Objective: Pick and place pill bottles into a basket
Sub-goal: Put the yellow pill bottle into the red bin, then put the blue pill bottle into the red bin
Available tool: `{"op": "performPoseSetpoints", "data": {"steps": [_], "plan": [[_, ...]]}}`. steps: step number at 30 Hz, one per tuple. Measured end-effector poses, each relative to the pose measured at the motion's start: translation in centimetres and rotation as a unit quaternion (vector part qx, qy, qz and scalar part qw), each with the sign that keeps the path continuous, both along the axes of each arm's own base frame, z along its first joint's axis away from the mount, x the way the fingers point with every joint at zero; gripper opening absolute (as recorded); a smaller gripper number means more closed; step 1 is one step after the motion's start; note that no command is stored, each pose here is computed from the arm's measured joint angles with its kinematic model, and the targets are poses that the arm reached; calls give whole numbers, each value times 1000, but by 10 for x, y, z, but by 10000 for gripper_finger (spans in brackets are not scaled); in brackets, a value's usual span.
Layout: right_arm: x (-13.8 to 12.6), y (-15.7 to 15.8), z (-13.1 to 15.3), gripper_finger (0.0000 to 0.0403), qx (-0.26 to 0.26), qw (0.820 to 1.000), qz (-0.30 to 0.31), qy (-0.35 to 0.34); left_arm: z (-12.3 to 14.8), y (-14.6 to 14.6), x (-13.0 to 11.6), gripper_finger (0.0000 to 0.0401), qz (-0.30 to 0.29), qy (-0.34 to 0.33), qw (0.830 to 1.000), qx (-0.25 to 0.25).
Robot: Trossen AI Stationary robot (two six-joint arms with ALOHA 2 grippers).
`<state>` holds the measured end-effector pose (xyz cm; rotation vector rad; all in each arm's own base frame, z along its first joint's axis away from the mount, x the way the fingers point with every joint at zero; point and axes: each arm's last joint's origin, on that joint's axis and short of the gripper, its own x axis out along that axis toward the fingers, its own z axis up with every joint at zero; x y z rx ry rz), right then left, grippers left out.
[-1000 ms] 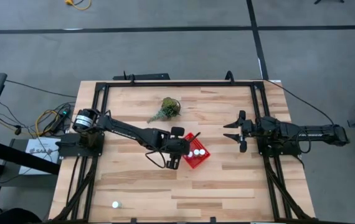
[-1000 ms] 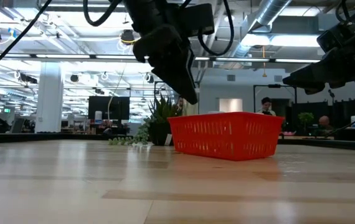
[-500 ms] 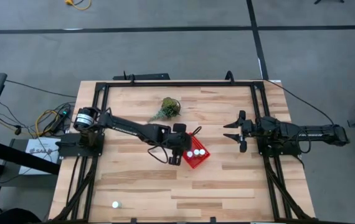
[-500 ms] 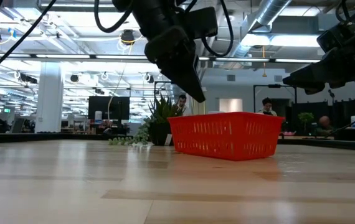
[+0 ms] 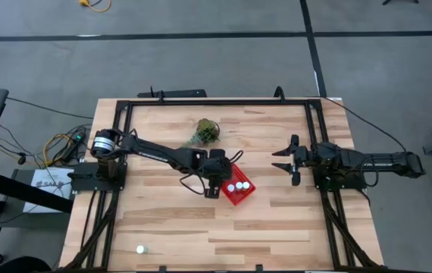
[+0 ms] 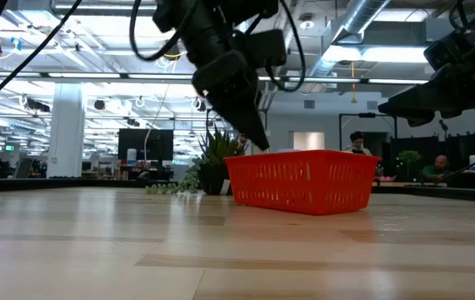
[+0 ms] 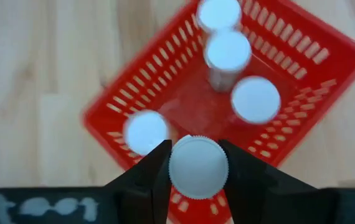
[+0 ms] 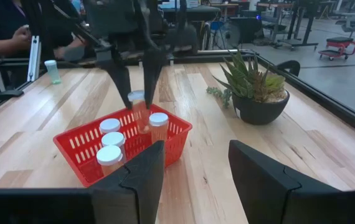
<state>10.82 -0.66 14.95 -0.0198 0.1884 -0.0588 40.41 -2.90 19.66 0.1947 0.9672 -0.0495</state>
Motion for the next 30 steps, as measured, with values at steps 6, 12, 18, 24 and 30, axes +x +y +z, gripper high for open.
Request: {"op": "performPoseSetpoints", "data": {"steps": [6,12,18,24,30], "plan": [[0,0,0,173,0,1000,0,0,-20,5,-7,109,6,4,1000,-18],[0,0,0,173,0,1000,0,0,-21,7,-6,110,8,-1,1000,-18],[0,0,0,173,0,1000,0,0,-20,8,-6,119,3,-3,1000,-15],[0,0,0,173,0,1000,0,0,-21,17,-7,167,3,6,999,-40],[0,0,0,173,0,1000,0,0,-19,21,-6,224,-9,7,998,-66]]}}
